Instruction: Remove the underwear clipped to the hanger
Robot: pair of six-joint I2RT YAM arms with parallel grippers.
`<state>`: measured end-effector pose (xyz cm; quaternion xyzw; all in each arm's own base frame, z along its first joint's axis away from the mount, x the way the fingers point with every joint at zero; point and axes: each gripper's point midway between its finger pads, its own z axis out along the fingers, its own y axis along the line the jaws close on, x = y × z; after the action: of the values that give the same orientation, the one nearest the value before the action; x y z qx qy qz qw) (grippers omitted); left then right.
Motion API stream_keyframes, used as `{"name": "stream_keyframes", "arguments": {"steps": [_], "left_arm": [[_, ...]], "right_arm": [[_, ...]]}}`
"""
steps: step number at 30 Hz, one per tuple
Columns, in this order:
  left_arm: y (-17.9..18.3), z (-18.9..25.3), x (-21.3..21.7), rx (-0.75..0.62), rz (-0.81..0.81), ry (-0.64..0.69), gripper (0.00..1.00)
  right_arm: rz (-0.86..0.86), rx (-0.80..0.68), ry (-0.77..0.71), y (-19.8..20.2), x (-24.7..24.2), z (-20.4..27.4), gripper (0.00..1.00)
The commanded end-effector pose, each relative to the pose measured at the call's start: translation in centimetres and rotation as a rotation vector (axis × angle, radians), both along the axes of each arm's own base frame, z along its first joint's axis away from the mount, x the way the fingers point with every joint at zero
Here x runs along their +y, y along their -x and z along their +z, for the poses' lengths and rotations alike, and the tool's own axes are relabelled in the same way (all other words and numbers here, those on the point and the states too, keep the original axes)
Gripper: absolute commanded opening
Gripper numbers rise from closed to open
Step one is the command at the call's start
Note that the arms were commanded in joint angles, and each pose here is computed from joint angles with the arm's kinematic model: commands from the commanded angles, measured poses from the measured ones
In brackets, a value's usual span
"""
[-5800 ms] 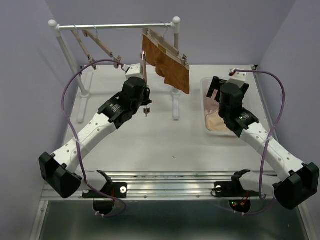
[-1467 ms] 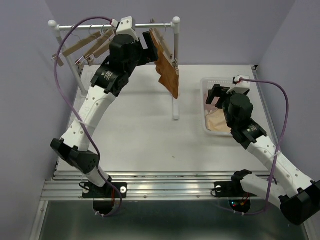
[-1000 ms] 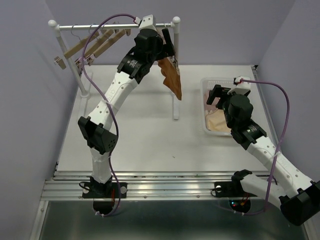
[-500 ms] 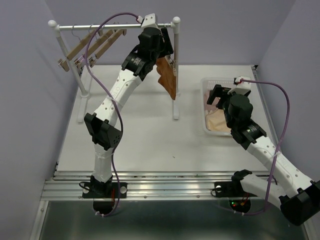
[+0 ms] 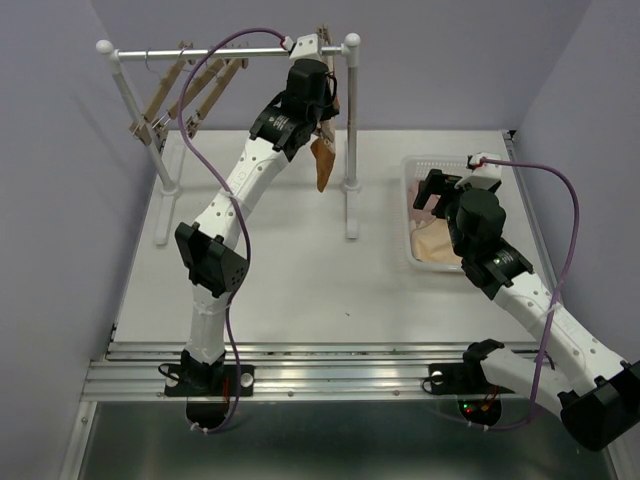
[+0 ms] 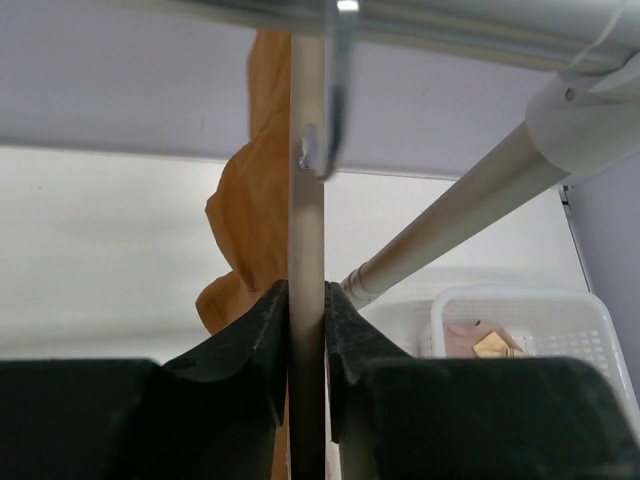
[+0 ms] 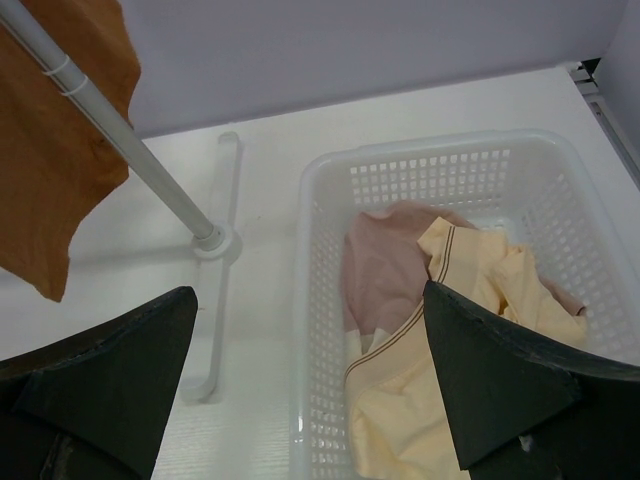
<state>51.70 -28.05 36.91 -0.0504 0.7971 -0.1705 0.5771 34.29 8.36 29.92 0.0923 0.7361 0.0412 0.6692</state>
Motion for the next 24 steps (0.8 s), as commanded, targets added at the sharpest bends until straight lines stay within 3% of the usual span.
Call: {"name": "stream_keyframes", "arguments": {"steps": [1, 4, 15, 24], "left_arm": [[0.9, 5.0, 1.5, -0.107, 0.036, 0.028, 0.15], [1.2, 5.8, 2.3, -0.124, 0.06, 0.017, 0.0], [3.3, 9.4, 4.9, -0.222, 0.119, -0.077, 0.0], [4.4, 8.9, 5.2, -0.209, 0.128, -0.127, 0.0]], "right_arm": [[0.007, -0.027, -0.022, 0.0, 0.2, 0.7, 1.0], [0.013, -0.026, -0.024, 0.0, 0.3, 0.7, 1.0], [0.032, -0.024, -0.025, -0.1, 0.7, 0.7, 1.0], [0.047, -0.011, -0.018, -0.3, 1.1, 0.2, 1.0]]}}
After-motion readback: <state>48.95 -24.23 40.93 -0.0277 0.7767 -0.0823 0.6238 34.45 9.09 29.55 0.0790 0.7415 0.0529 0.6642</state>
